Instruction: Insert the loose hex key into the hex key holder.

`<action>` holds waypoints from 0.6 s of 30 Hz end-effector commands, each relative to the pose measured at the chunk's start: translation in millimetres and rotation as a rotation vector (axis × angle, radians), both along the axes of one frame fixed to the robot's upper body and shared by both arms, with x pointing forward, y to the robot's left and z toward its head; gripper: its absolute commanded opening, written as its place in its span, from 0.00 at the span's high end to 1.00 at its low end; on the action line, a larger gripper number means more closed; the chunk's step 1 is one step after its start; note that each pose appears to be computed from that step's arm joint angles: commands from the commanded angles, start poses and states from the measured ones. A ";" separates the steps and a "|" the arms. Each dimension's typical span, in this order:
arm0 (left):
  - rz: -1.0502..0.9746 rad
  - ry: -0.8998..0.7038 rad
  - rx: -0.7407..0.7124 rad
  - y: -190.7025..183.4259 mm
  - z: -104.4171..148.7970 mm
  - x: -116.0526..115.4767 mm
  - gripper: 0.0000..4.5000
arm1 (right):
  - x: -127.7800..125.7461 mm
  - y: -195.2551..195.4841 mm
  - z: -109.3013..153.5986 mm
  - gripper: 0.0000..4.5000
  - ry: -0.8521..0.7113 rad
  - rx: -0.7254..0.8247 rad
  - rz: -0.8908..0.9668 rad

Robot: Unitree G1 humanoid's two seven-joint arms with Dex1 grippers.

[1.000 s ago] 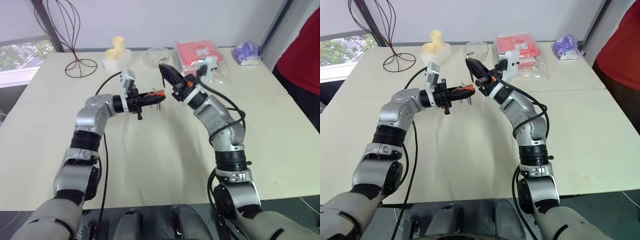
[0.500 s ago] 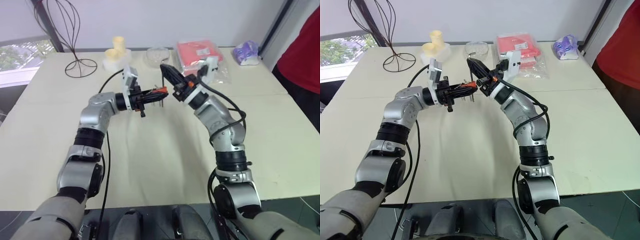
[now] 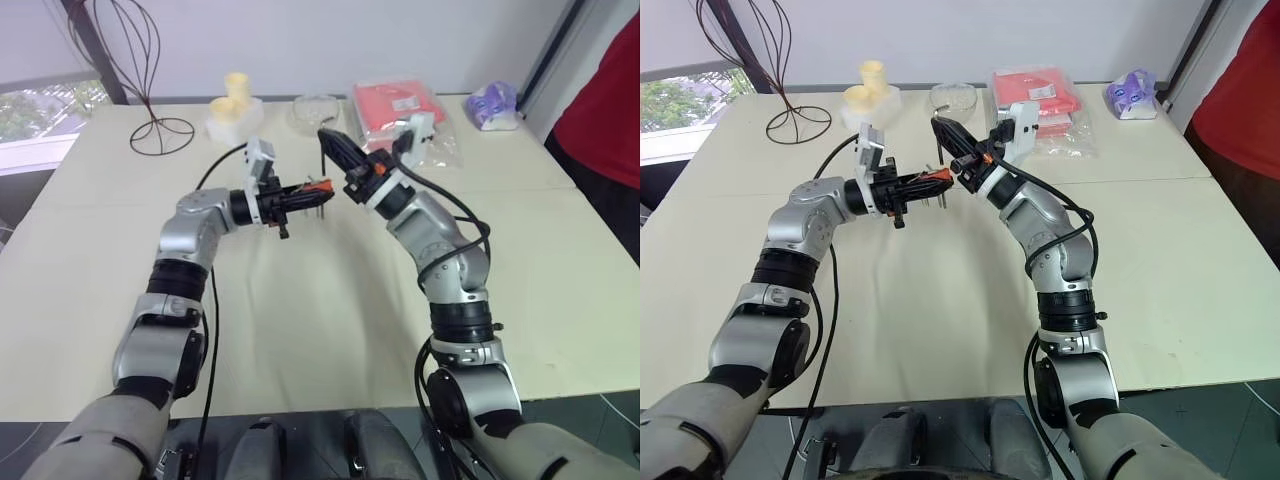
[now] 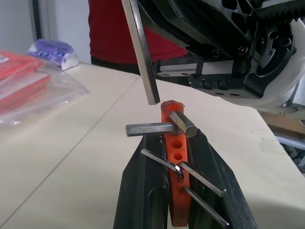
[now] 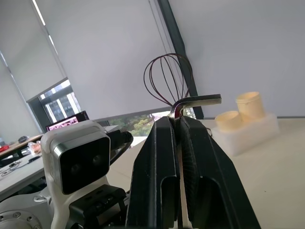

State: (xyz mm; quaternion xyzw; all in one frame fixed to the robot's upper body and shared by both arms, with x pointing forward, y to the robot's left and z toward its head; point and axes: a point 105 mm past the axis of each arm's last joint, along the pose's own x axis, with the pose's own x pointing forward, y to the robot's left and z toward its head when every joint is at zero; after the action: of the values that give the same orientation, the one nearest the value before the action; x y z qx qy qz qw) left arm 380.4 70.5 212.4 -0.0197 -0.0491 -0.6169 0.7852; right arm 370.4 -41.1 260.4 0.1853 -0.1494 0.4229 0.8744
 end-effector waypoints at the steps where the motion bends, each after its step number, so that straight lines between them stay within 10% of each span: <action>1: 0.014 -0.064 -0.017 3.3 19.2 2.0 1.00 | -5.0 1.4 14.4 0.99 -0.055 0.022 0.013; 18: 0.033 -0.065 -0.019 9.2 18.8 2.1 1.00 | -3.5 -0.1 9.2 0.99 -0.045 0.017 0.008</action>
State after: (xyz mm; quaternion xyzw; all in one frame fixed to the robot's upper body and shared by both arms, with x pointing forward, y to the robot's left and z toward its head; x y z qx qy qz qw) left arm 383.7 75.7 214.4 -0.0167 -0.0486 -0.6073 0.7928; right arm 369.7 -41.3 261.3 0.1842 -0.1530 0.4249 0.8730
